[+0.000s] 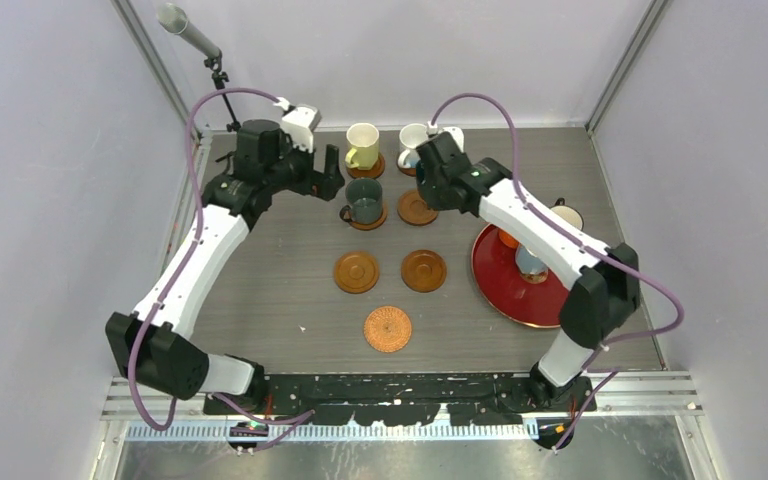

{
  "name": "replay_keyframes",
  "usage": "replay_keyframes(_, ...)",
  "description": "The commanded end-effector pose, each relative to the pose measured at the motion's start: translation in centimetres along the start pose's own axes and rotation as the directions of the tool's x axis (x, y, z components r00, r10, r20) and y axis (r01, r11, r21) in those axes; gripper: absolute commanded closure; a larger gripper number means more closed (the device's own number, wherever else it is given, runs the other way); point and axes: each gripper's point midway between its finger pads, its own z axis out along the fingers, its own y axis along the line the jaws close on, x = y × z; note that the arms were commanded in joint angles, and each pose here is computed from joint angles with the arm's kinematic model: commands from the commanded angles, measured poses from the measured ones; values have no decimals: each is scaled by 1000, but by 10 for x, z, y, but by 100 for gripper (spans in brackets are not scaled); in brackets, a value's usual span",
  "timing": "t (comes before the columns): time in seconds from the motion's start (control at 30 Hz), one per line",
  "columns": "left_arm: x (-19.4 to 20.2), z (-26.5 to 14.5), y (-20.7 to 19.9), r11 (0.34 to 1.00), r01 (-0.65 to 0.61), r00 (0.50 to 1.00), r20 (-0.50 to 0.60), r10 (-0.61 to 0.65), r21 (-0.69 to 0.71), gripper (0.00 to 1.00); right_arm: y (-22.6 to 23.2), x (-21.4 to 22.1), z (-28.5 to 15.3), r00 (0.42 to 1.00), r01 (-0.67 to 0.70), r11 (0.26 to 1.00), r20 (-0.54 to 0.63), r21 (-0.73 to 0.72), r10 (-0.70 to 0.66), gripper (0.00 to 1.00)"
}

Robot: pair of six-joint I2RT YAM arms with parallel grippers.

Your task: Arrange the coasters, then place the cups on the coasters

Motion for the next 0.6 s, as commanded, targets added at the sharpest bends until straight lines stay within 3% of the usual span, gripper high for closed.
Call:
replay_keyframes(0.0,-9,-25,14,997,42,998,44,-40,-58,0,14,-61,-5,941,-284,957,214,68,264,100)
replay_keyframes(0.27,-8,-33,21,996,66,996,62,-62,-62,0,34,-48,25,885,-441,895,200,66,421,100)
replay_keyframes(0.57,-8,-32,24,995,81,995,69,-78,-49,0,49,-47,55,851,-494,869,219,33,476,100)
